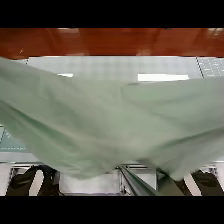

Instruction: Fold the shirts.

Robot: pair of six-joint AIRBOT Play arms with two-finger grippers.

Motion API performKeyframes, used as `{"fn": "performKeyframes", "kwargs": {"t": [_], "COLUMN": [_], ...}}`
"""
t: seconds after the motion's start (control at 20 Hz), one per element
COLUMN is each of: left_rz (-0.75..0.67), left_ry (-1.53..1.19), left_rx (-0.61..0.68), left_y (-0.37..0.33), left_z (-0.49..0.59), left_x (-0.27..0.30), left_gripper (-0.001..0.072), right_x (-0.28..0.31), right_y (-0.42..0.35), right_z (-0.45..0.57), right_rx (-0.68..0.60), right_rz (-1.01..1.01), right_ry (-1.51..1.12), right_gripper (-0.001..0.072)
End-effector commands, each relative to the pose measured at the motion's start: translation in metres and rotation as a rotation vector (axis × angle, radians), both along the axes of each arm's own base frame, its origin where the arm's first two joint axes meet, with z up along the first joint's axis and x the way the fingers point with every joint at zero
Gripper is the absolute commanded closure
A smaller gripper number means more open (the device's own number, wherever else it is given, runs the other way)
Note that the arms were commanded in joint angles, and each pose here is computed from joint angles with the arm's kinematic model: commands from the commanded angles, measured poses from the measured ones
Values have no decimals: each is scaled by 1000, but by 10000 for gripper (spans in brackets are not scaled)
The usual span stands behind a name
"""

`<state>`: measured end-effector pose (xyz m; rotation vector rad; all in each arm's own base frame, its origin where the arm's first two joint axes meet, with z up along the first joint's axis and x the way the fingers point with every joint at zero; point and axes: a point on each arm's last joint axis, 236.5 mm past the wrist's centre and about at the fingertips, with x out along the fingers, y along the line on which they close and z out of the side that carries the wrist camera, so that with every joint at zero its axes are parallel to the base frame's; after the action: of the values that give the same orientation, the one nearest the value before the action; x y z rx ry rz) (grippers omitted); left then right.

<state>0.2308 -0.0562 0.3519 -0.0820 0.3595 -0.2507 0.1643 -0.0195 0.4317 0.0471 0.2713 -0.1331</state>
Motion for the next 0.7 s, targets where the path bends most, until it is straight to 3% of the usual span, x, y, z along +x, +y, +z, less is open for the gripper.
{"fn": "performKeyframes", "kwargs": {"t": [0.0,0.35,0.65], "left_rz": [34,115,137], "left_ry": [215,472,655], "left_rx": [-39,-304,-321], "left_y": [14,17,2], "left_z": [-92,-257,-354], "left_x": [28,112,186], "left_gripper": [688,687,687], "right_x": [24,109,220], "right_y": [12,42,32], "right_z": [-82,-302,-387], "right_rx": [74,310,469], "right_rz": [60,172,107], "right_ry": [260,662,641], "right_gripper": [681,681,681]}}
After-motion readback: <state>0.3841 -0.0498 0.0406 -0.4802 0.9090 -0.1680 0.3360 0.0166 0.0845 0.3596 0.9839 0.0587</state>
